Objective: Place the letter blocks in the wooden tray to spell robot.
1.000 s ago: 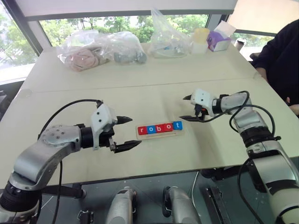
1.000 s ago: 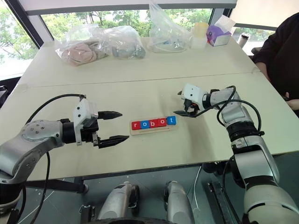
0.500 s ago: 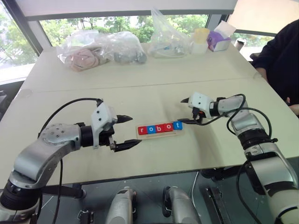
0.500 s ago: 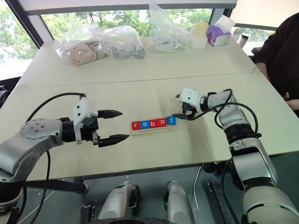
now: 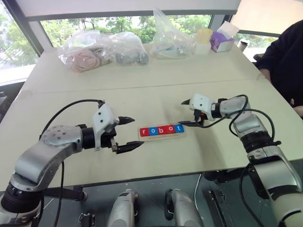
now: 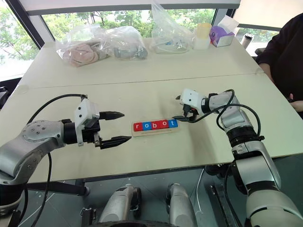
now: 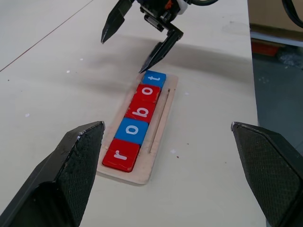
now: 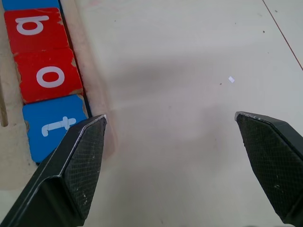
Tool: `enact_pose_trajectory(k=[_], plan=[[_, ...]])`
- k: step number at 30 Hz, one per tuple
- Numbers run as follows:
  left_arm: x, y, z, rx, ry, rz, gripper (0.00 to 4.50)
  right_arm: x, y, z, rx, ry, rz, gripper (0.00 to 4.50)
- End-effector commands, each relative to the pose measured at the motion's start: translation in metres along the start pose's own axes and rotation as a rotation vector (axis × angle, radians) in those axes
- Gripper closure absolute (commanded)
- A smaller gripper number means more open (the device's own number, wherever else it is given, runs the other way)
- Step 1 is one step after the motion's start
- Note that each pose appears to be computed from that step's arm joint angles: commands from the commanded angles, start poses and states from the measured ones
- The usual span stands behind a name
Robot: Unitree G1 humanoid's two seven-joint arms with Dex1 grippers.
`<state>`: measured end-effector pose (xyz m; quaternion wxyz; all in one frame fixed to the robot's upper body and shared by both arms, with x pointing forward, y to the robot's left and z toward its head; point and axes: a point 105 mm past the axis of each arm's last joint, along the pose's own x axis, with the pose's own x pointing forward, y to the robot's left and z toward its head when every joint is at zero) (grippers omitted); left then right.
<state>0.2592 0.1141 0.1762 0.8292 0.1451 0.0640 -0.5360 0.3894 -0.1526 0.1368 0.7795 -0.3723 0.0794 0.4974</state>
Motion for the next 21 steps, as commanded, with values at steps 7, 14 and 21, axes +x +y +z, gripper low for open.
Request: enact_pose_trajectory(k=[7,14,21], plan=[[-0.003,-0.002,0.005,0.004,-0.015,0.008,0.00,-0.026,-0.029,0.014,-0.012,-0.025,-0.148,0.05],[-0.021,-0.001,-0.001,-0.048,0.009,0.051,0.00,-0.083,0.017,0.016,0.215,-0.006,-0.007,0.05],[-0.036,0.007,-0.005,-0.044,0.037,0.113,0.00,-0.107,0.053,0.029,0.344,0.014,0.025,0.05]])
